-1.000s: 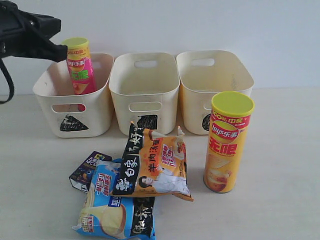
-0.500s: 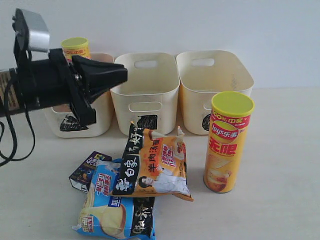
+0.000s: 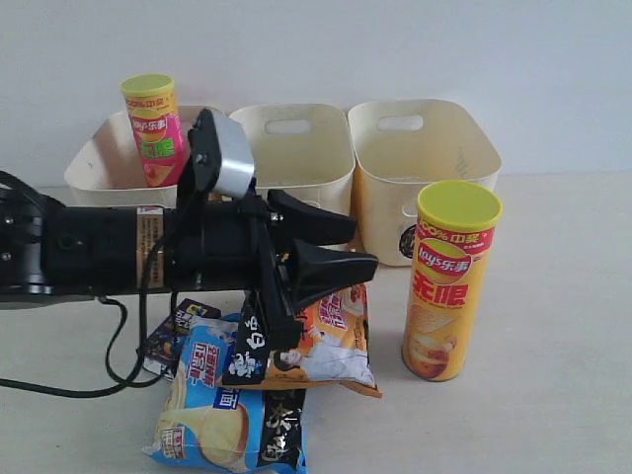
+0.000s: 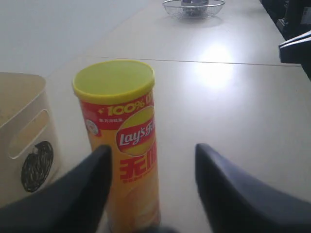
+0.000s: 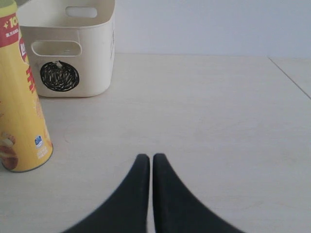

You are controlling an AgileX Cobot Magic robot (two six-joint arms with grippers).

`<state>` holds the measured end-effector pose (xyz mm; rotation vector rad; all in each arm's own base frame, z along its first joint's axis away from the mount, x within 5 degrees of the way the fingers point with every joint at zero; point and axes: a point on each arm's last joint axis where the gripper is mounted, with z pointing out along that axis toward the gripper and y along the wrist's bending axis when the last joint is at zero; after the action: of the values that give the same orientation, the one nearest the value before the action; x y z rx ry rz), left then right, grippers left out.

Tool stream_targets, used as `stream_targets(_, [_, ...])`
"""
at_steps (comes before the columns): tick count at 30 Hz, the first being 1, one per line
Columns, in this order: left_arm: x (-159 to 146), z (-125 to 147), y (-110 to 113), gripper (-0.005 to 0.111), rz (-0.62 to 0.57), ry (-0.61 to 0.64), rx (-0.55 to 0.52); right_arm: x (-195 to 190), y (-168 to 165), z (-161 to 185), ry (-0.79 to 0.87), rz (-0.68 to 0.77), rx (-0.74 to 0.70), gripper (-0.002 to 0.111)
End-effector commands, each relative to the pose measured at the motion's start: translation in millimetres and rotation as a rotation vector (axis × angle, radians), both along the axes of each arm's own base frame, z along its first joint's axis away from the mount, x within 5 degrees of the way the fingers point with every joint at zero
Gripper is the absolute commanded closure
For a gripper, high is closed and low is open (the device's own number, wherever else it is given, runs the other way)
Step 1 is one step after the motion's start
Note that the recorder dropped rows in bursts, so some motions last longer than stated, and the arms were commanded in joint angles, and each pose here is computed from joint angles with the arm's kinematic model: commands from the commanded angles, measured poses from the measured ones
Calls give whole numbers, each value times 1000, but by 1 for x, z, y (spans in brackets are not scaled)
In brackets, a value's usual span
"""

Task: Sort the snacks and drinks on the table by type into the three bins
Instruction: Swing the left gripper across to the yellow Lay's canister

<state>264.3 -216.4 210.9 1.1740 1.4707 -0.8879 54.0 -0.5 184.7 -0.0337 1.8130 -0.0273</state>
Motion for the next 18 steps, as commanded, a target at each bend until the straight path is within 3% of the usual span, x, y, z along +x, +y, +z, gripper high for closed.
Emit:
stream_targets(1, [7,-13,-11,23,-18,37,-70,0,0,-1,-8,-2,1,108])
stream_targets(2, [7,-17,-14,12,-51,34,-105,0,0,-1,-8,-2,1,108])
stream_targets(5, [9,-30,-20,-1,-120,10,-162,0,0,-1,-8,-2,1,108])
stream_targets(12, [23,-52,-33,-3,-126,28,-142,0,0,-1,-8,-2,1,108])
stream_targets(18, [26,-60,-62,-3,-132,-26,-35,0,0,-1,-8,-2,1,108])
